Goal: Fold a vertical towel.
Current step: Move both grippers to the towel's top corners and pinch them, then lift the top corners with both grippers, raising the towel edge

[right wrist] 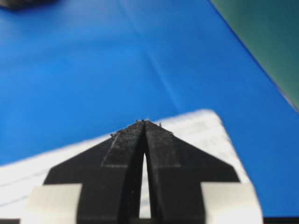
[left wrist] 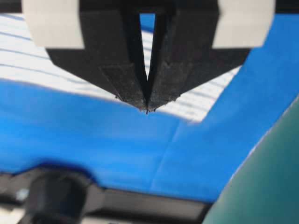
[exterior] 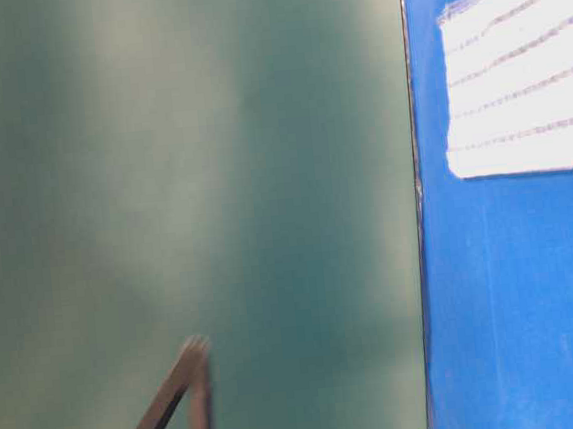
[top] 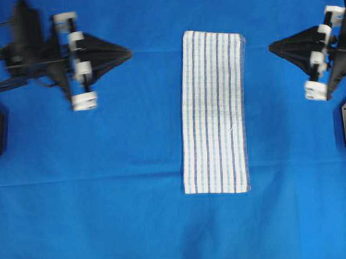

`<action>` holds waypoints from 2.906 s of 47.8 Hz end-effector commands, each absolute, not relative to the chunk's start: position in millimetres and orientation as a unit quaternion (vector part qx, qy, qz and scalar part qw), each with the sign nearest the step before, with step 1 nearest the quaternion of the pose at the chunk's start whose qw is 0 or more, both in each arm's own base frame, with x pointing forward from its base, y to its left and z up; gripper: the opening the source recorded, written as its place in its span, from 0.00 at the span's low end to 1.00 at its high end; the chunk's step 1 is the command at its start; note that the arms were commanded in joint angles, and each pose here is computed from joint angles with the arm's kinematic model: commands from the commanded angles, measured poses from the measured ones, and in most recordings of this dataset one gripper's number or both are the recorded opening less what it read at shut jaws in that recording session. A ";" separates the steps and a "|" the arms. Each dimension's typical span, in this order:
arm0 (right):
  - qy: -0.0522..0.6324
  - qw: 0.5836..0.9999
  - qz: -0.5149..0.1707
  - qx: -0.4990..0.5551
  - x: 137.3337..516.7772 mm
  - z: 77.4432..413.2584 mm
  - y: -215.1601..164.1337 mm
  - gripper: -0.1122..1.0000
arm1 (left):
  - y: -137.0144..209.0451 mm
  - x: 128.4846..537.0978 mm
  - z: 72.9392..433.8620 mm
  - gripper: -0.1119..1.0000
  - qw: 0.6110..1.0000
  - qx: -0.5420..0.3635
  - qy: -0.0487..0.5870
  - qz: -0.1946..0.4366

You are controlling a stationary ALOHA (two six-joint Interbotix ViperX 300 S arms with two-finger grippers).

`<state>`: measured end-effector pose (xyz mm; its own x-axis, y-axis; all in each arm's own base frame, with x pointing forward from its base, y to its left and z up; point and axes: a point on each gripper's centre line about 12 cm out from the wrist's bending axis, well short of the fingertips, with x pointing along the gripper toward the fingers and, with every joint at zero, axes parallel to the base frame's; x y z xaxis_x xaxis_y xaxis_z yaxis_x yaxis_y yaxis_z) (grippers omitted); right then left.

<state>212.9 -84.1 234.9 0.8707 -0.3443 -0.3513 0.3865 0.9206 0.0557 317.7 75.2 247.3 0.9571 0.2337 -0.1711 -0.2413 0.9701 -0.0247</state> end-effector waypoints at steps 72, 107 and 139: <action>0.371 0.876 -0.289 0.107 264.5 89.3 -206.0 0.19 | 196.0 449.1 78.2 0.14 0.939 -0.061 0.272 0.201; 0.320 0.884 -0.329 0.084 259.8 129.0 -240.3 0.19 | 237.1 443.4 125.2 0.14 0.944 -0.032 0.233 0.233; 0.244 0.926 -0.284 0.040 242.0 222.7 -170.9 0.19 | 161.8 434.2 214.2 0.14 0.961 0.052 0.223 0.155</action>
<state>244.3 -186.3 208.8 0.6850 -0.5214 -0.5088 0.5718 0.8176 -0.0680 435.1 173.7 195.5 0.8299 0.3340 -0.4469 -0.2866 0.9425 0.1721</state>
